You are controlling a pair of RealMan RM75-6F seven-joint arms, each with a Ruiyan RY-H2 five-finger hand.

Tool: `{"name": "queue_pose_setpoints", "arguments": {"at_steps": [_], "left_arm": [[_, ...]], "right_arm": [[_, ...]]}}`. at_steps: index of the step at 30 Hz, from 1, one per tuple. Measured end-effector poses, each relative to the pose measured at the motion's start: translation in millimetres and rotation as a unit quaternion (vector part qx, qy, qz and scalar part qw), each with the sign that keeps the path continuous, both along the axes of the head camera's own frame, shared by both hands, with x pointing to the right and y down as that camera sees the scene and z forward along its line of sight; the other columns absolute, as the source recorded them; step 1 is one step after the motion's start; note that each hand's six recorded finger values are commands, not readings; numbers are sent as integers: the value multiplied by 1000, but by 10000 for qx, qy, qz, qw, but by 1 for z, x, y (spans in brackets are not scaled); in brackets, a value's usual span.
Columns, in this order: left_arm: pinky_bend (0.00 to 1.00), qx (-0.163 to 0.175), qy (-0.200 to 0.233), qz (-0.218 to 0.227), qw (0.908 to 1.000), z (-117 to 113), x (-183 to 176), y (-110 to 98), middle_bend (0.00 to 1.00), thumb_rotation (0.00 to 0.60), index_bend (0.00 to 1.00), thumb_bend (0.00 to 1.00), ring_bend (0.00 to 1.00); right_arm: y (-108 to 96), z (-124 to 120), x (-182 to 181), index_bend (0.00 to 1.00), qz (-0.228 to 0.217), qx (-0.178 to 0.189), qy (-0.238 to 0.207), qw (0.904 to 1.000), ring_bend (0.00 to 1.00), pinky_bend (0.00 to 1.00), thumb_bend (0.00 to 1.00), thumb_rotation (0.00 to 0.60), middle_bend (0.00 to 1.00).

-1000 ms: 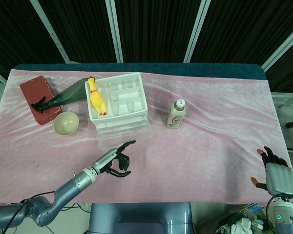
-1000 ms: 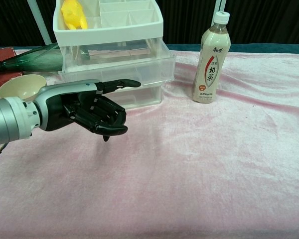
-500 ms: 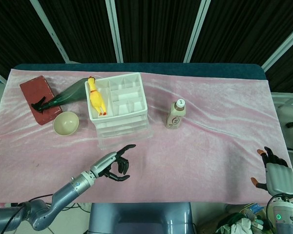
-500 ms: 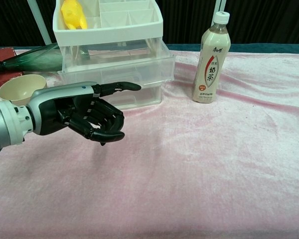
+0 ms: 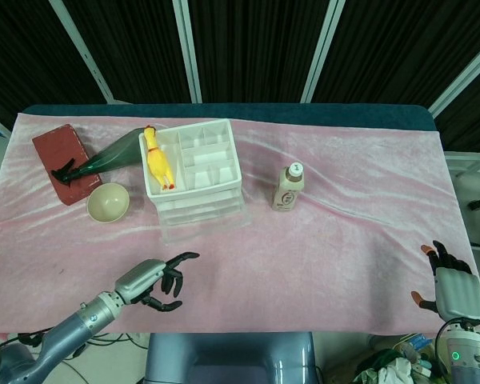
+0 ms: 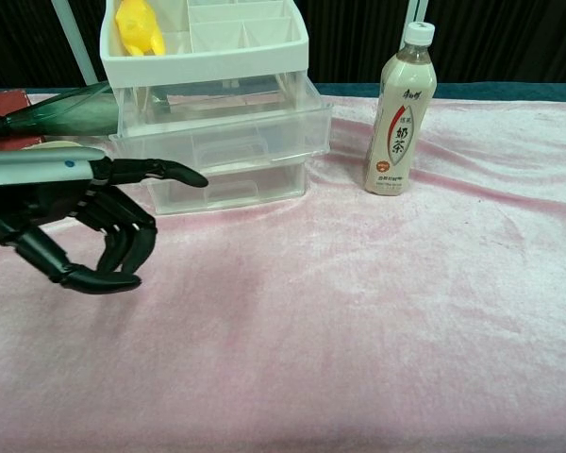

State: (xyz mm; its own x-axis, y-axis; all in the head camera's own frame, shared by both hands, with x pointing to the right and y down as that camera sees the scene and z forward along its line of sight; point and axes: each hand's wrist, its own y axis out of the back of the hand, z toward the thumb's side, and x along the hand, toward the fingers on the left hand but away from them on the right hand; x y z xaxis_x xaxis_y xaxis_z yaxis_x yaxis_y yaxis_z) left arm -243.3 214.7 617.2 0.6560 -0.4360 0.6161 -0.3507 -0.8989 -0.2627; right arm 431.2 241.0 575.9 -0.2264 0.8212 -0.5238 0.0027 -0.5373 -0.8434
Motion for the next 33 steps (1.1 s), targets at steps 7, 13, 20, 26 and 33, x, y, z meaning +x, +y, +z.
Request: {"name": "queue_pose_setpoints", "arguments": {"at_steps": [7,13,20,26,33], "left_arm": [[498,632,-332,-55,9974,-30,-38,-3,534,600,104,299,470],[325,1475,-1163,-57,9822,-49,-78,-1,335,600,96,296,267],[233,2191,-2384,-749,9432,-72,-140,9,239,600,61,253,121],[186,2461,-2915,-1516,9119,-79,-186,12,180,600,54,249,73],[186,2471,-3242,-1975,8915,-73,-219,19,177,600,53,215,73]], "right_arm": [[0,-1,1,182,-1,14,12,10000,188,206,106,600,80],[0,-1,-2,182,-74,25,30,10000,188,207,105,600,80],[-2,-4,-8,182,-238,127,-76,9996,186,206,105,600,80],[-6,-11,-17,182,-481,443,-316,9974,187,206,104,600,80],[-4,-13,-20,182,-686,602,-412,9950,187,206,104,600,80]]}}
